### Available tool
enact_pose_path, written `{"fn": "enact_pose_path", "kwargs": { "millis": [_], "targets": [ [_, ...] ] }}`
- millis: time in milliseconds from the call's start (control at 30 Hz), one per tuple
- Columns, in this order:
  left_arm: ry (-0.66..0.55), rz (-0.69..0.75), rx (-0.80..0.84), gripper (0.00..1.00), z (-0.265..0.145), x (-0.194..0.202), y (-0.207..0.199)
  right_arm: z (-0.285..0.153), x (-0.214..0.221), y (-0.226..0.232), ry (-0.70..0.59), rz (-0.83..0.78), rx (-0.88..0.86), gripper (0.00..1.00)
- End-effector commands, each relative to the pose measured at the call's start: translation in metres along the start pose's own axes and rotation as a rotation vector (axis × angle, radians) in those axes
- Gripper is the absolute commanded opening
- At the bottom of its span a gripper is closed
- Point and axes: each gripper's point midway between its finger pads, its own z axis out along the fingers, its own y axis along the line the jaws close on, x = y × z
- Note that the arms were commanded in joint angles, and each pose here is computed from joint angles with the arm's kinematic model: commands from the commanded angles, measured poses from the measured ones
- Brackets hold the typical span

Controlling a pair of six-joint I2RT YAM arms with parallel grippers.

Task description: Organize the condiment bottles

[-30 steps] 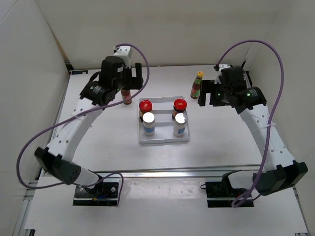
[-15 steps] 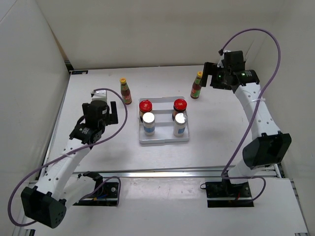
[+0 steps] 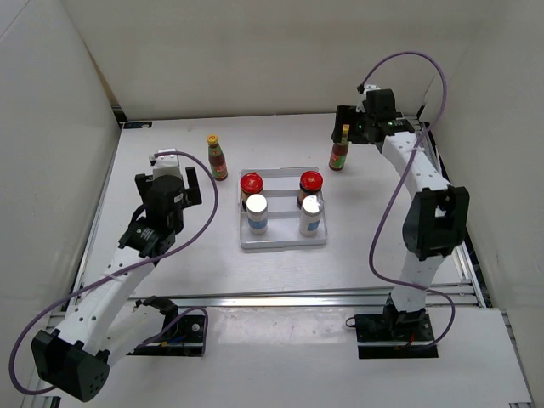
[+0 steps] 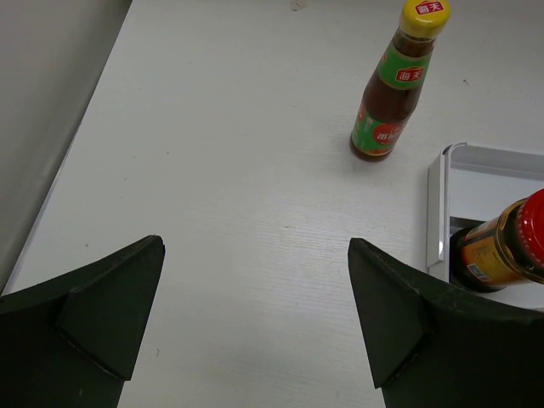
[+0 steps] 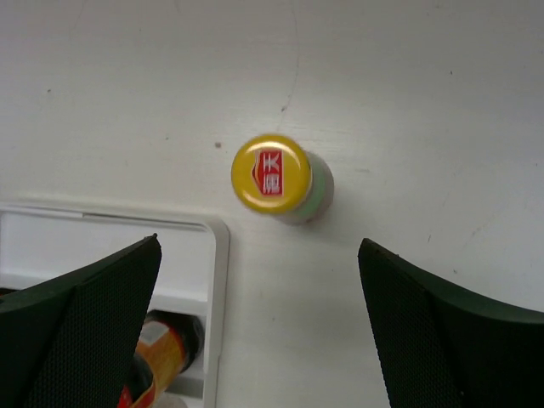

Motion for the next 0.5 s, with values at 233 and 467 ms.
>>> {"fn": "enact_pose_path", "kwargs": {
  "millis": [233, 467],
  "targets": [
    [-0.009, -0.006, -0.011, 1.0, 0.004, -0.002, -0.001, 0.069, -0.025, -0.007, -0.044, -0.053, 0.107, 1.0],
    [-0.002, -0.001, -0.012, 1.0, 0.005, 0.001, -0.002, 0.079, -0.025, -0.014, -0.022, -0.033, 0.153, 0.77]
  ]
}}
